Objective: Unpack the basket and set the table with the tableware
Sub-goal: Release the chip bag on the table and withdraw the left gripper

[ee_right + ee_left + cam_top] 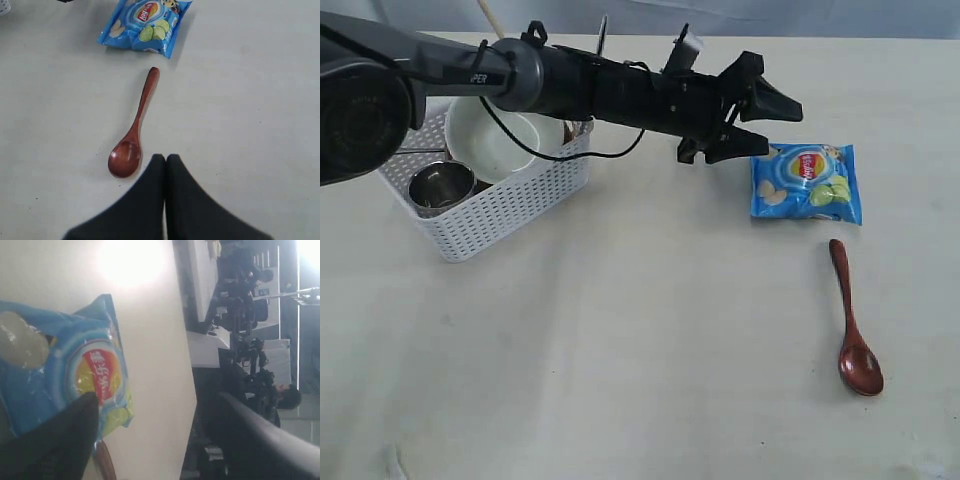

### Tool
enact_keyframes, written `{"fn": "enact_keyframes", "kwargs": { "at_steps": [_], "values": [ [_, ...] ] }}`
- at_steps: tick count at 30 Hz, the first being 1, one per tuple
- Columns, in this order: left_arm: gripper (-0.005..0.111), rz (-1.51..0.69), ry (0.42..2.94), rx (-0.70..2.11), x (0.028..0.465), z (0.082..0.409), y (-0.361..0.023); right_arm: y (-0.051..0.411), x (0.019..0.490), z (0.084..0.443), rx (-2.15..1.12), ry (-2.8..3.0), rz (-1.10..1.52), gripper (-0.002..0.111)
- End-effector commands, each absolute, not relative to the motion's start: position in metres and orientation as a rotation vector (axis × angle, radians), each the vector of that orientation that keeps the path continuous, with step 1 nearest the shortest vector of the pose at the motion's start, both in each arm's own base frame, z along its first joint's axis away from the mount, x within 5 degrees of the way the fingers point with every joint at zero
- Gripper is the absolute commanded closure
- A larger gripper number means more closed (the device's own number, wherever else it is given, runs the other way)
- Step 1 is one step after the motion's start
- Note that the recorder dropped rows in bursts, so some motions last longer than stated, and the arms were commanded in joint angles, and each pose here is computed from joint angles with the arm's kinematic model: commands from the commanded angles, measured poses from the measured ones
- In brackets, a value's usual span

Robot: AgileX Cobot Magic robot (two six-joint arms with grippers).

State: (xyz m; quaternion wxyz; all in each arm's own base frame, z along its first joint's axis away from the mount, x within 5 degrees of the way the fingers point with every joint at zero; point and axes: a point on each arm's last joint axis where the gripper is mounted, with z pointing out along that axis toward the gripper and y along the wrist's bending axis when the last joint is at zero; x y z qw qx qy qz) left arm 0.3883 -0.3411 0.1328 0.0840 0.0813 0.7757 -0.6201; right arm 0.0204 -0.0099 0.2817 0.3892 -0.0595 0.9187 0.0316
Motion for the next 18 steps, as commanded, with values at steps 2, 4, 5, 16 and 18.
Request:
{"fn": "enact_keyframes", "kwargs": {
  "at_steps": [2,4,5,16,18],
  "values": [
    [0.043,-2.004,2.271,0.340,0.379,0.144,-0.342,-0.011,0.019,0.284,-0.148,2.322,0.069,0.109],
    [0.044,-2.040,2.254,0.364,0.379,0.148,-0.339,-0.011,0.019,0.284,-0.153,2.322,0.067,0.109],
    [0.045,-2.059,2.246,0.377,0.378,0.150,-0.338,-0.011,0.019,0.284,-0.153,2.322,0.067,0.109],
    [0.107,-2.082,2.074,0.504,0.386,0.198,-0.314,-0.011,0.019,0.284,-0.175,2.320,0.058,0.109],
    [0.107,-2.072,2.039,0.530,0.385,0.212,-0.312,-0.011,0.020,0.285,-0.176,2.309,0.062,0.109]
  ]
}}
